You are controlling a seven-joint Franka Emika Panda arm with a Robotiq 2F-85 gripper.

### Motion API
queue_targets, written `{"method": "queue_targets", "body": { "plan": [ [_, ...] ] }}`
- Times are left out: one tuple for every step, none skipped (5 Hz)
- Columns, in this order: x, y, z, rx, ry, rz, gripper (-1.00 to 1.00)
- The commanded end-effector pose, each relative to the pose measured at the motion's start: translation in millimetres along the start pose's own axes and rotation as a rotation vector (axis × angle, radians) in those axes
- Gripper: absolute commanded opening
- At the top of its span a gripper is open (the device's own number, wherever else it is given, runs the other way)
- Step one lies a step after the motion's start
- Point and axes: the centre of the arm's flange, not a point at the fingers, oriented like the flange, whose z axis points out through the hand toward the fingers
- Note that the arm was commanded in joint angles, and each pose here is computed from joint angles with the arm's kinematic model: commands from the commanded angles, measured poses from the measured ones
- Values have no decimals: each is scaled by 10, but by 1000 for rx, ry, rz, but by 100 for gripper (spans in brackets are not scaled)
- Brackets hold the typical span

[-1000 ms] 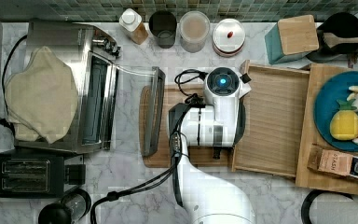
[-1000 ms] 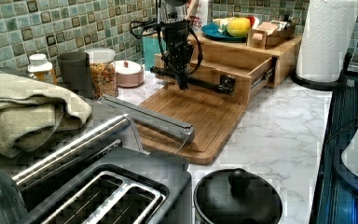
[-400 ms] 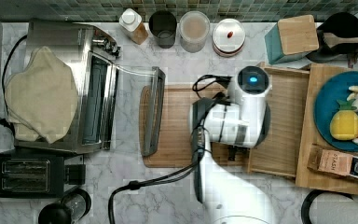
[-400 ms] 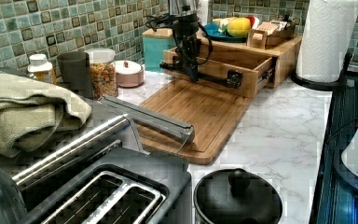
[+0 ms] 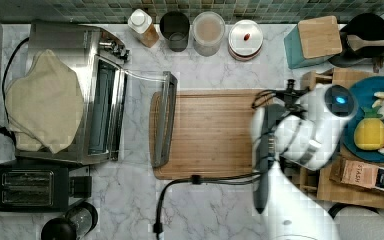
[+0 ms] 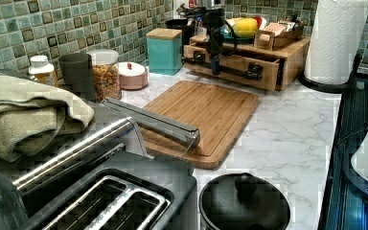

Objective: Close the drawer.

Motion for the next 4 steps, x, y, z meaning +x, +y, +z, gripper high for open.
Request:
{"method": "queue_targets", "body": {
  "plan": [
    [-878,1882,-543,-201,160,332,-100],
    [-878,1882,-544,-201,160,332,-100],
    [-879,1883,-544,-201,160,332,-100],
    [-879,1882,-544,-201,160,332,-100]
  ]
}}
